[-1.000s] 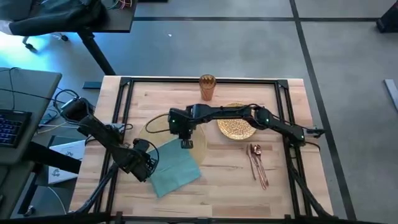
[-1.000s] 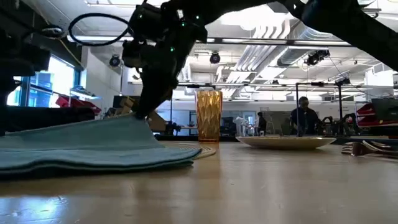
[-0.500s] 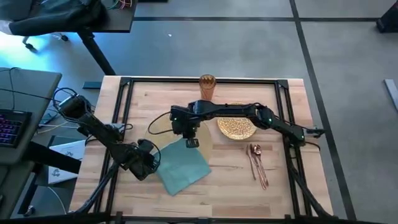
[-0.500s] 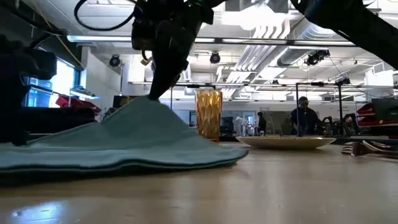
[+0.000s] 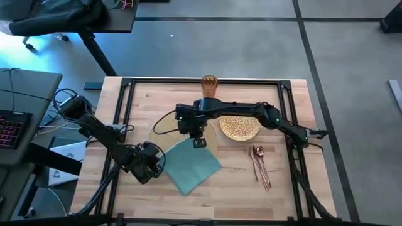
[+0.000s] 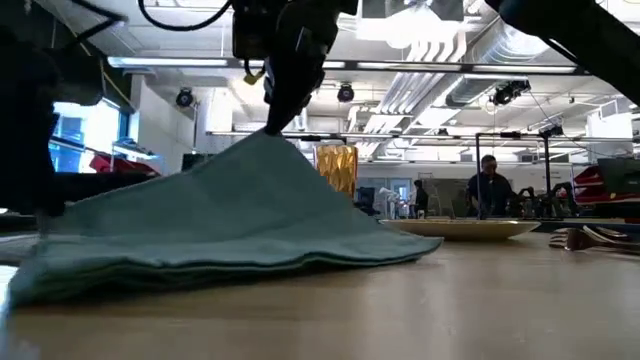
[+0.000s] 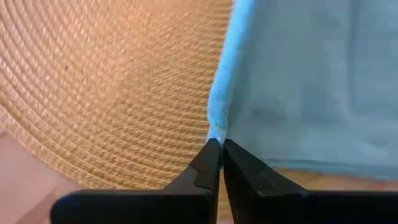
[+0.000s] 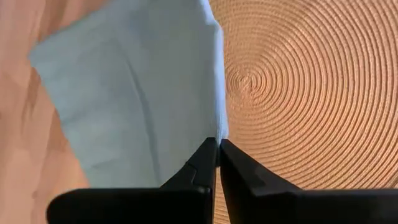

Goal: Set table place
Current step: Fold the blue table napkin

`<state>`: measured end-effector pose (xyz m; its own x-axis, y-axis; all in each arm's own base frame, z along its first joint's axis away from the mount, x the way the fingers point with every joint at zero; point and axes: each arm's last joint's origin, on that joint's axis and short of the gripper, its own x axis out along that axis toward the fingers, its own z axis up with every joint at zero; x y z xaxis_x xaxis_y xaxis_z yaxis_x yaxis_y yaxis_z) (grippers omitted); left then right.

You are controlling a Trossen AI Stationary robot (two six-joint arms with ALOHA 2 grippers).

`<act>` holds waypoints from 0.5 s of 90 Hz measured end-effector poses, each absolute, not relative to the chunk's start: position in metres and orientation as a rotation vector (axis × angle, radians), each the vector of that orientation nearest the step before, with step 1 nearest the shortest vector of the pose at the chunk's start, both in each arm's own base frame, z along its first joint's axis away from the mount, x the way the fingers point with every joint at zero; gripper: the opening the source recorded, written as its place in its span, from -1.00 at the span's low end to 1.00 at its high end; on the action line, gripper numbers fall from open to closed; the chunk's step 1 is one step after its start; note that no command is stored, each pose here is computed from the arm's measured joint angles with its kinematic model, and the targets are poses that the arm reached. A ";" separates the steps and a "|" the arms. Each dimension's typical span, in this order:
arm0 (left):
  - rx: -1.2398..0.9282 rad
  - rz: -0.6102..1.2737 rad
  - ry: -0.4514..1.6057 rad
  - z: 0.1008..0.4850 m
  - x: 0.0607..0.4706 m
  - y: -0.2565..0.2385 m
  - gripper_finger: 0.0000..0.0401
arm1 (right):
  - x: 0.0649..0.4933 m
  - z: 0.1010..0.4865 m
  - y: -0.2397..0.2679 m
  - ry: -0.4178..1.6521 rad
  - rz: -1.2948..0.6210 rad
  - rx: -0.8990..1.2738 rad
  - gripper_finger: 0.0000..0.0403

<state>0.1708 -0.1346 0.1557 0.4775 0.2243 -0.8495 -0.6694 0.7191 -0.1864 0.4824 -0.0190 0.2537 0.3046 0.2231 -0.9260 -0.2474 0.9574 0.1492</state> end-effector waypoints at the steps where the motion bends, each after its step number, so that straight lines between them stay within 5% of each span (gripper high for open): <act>1: -0.549 0.580 0.920 0.157 0.171 -0.135 -1.00 | 0.482 0.254 -0.020 1.222 0.307 -0.021 -1.00; 45: -0.490 0.783 0.864 0.208 0.147 -0.097 -1.00 | 0.473 0.263 -0.086 1.184 0.152 -0.023 -1.00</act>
<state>0.1470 -0.0971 0.2077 0.4066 0.4053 -0.8188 -0.7752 0.6274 -0.0744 0.4734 -0.0862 0.2633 0.3683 0.1063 -0.9236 -0.1303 0.9895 0.0619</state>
